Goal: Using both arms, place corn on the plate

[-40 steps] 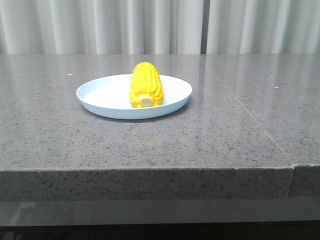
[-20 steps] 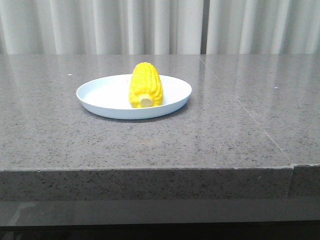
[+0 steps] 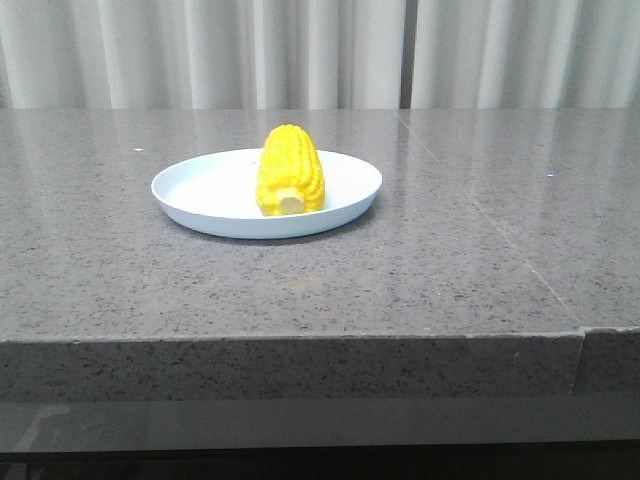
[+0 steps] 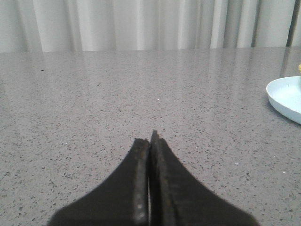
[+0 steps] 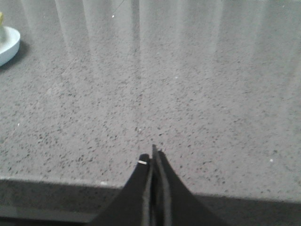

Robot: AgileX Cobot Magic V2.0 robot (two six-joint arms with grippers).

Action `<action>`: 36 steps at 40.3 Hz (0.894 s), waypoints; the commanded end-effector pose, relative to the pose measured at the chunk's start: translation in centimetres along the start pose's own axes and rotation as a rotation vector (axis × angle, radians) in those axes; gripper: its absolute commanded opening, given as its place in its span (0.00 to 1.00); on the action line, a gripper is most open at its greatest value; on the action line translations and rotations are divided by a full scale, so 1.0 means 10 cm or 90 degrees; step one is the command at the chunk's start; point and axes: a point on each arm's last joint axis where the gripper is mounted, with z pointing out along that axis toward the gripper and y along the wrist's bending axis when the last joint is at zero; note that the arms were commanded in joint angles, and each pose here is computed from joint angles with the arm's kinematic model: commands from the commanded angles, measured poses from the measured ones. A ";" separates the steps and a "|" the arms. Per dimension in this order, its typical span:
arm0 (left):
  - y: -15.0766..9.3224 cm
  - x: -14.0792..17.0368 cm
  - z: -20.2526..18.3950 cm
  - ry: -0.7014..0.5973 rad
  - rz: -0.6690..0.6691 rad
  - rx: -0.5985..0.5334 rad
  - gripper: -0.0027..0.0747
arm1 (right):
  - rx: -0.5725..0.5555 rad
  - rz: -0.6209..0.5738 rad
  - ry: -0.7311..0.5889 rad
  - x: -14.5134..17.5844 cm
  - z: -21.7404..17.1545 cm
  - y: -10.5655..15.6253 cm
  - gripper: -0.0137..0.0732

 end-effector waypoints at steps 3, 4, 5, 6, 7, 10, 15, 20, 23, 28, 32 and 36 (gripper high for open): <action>0.00 -0.08 -0.02 -0.064 -0.007 -0.002 0.01 | 0.027 0.006 -0.073 -0.12 -0.06 -0.02 0.08; 0.00 -0.08 -0.02 -0.064 -0.007 -0.002 0.01 | 0.030 0.006 -0.080 -0.12 -0.07 -0.02 0.08; 0.00 -0.08 -0.02 -0.064 -0.007 -0.002 0.01 | 0.033 0.006 -0.090 -0.13 -0.08 -0.03 0.08; 0.00 -0.08 -0.02 -0.064 -0.007 -0.002 0.01 | 0.034 0.006 -0.096 -0.13 -0.09 -0.03 0.08; 0.00 -0.08 -0.02 -0.064 -0.007 -0.002 0.01 | 0.036 0.006 -0.098 -0.14 -0.09 -0.03 0.08; 0.00 -0.07 -0.02 -0.063 -0.007 -0.002 0.01 | 0.036 0.006 -0.099 -0.14 -0.09 -0.03 0.08; 0.00 -0.07 -0.02 -0.063 -0.007 -0.002 0.01 | 0.036 0.006 -0.099 -0.14 -0.09 -0.03 0.08; 0.00 -0.07 -0.02 -0.063 -0.007 -0.002 0.01 | 0.036 0.006 -0.099 -0.14 -0.09 -0.03 0.08; 0.00 -0.07 -0.02 -0.063 -0.007 -0.002 0.01 | 0.036 0.006 -0.099 -0.14 -0.09 -0.03 0.08; 0.00 -0.07 -0.02 -0.063 -0.007 -0.002 0.01 | 0.036 0.006 -0.099 -0.14 -0.09 -0.03 0.08; 0.00 -0.07 -0.02 -0.063 -0.007 -0.002 0.01 | 0.036 0.006 -0.099 -0.14 -0.09 -0.03 0.08; 0.00 -0.07 -0.02 -0.063 -0.007 -0.002 0.01 | 0.036 0.006 -0.099 -0.14 -0.09 -0.03 0.08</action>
